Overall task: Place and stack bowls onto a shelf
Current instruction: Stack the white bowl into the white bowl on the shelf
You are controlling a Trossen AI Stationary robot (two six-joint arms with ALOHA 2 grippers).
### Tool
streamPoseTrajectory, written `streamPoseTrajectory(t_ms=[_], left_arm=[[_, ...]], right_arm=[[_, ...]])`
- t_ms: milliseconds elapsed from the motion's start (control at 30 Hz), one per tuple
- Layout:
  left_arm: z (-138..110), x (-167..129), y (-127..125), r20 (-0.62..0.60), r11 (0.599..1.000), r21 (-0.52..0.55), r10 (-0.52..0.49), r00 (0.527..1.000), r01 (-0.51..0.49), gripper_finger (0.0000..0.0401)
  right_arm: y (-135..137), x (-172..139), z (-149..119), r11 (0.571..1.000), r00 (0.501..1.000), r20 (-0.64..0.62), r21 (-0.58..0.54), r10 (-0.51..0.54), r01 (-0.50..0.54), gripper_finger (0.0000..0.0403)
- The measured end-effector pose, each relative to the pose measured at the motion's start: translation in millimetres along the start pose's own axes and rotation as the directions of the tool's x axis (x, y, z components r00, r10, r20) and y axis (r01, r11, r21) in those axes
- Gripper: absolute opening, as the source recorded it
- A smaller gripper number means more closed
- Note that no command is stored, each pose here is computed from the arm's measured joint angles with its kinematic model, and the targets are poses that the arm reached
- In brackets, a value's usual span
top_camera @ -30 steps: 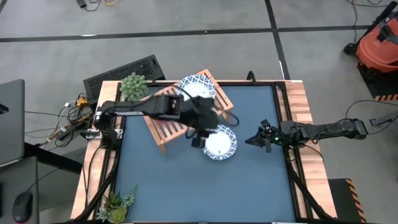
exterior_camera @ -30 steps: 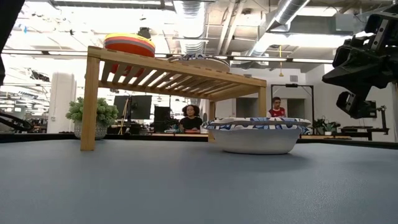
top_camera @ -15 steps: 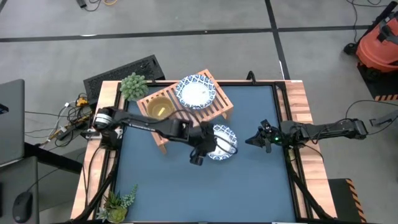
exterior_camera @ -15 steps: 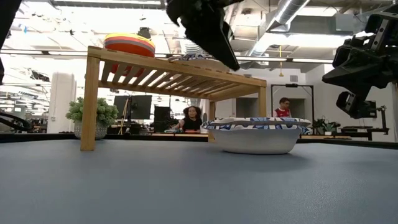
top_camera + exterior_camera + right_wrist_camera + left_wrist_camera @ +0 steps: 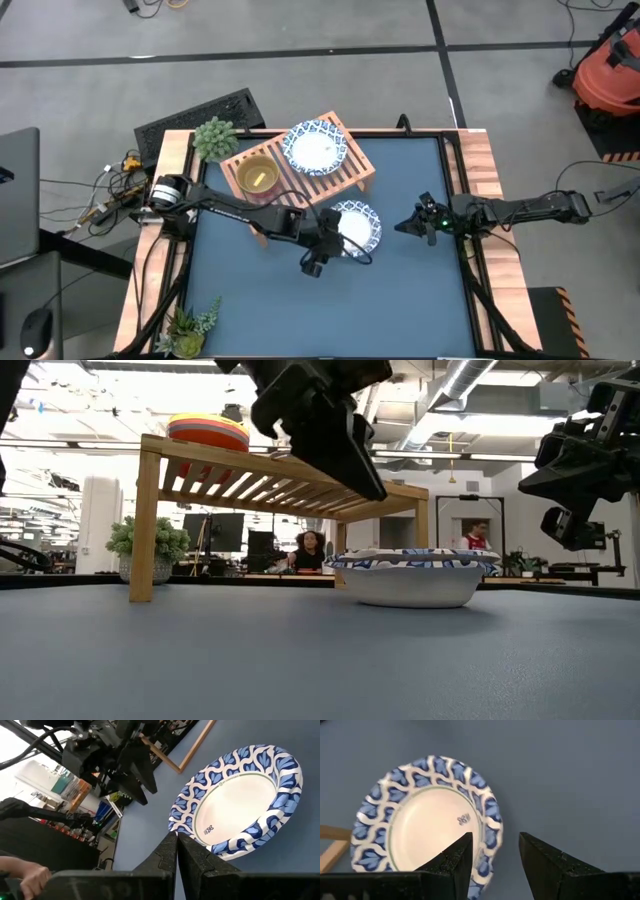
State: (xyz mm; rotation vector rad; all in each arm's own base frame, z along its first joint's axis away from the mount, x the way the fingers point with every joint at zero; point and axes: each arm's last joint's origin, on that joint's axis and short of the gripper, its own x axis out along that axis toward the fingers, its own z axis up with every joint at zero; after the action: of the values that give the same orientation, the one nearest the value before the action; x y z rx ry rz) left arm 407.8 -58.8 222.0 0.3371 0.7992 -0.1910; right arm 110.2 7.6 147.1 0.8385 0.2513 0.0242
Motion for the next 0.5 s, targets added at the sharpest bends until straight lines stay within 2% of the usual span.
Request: streamPoseTrajectory(t_ms=[500], left_arm=[[-11.3,7.2,-3.1,0.007,1.000,0.008,0.009,1.000,-0.009,0.0146]], right_arm=[[0.1,0.0,0.0,1.000,1.000,-0.001,0.000,0.001,-0.001,0.0042]])
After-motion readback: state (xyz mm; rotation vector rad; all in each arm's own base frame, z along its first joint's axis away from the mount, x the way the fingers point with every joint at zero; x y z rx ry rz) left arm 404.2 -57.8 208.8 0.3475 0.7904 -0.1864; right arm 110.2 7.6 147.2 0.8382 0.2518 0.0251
